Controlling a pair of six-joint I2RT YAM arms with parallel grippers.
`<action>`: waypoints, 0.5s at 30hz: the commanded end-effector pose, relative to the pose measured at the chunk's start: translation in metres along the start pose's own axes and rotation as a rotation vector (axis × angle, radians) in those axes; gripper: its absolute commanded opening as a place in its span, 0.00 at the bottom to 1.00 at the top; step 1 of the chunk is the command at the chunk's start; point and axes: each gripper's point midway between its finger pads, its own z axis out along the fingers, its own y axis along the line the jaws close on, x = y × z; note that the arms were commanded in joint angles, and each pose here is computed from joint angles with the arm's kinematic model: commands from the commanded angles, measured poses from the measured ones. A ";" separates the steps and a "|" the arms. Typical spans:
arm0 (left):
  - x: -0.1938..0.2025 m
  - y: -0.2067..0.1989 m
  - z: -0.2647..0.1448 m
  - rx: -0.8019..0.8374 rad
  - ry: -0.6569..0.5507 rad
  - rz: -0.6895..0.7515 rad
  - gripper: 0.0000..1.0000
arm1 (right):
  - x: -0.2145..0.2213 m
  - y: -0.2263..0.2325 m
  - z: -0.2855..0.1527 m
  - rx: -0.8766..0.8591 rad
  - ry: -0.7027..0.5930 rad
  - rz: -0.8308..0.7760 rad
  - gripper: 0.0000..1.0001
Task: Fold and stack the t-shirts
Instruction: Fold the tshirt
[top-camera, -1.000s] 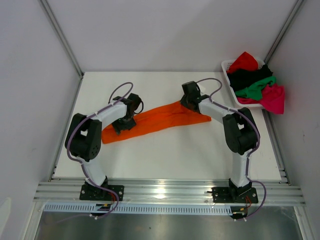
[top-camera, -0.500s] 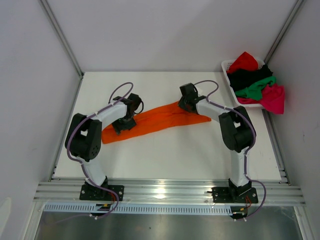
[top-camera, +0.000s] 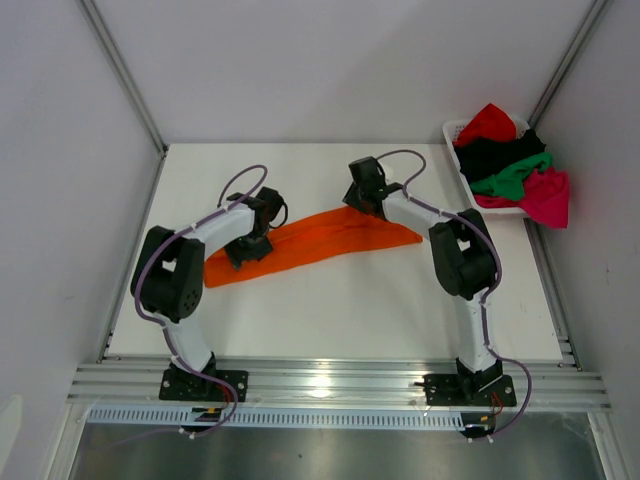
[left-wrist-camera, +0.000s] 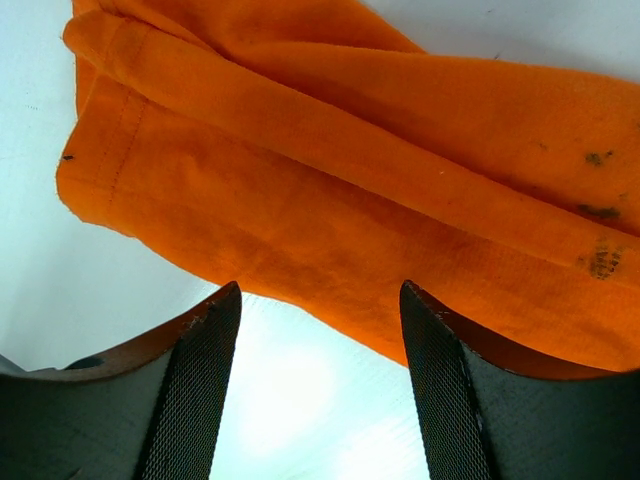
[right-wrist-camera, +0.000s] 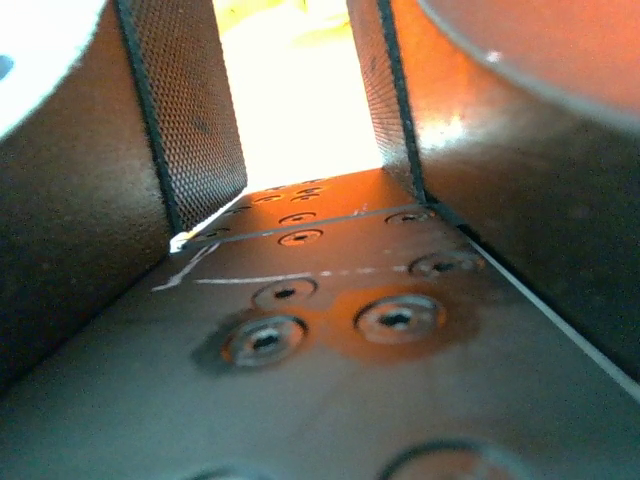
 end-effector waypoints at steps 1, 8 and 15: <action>-0.008 -0.004 -0.004 -0.003 -0.035 -0.024 0.68 | 0.007 0.006 0.006 0.002 0.024 -0.029 0.41; -0.007 -0.005 -0.003 -0.004 -0.036 -0.019 0.68 | 0.012 0.005 0.012 0.013 0.030 -0.042 0.40; -0.008 -0.004 -0.002 -0.008 -0.037 -0.020 0.68 | -0.001 0.004 0.002 0.022 -0.011 -0.063 0.40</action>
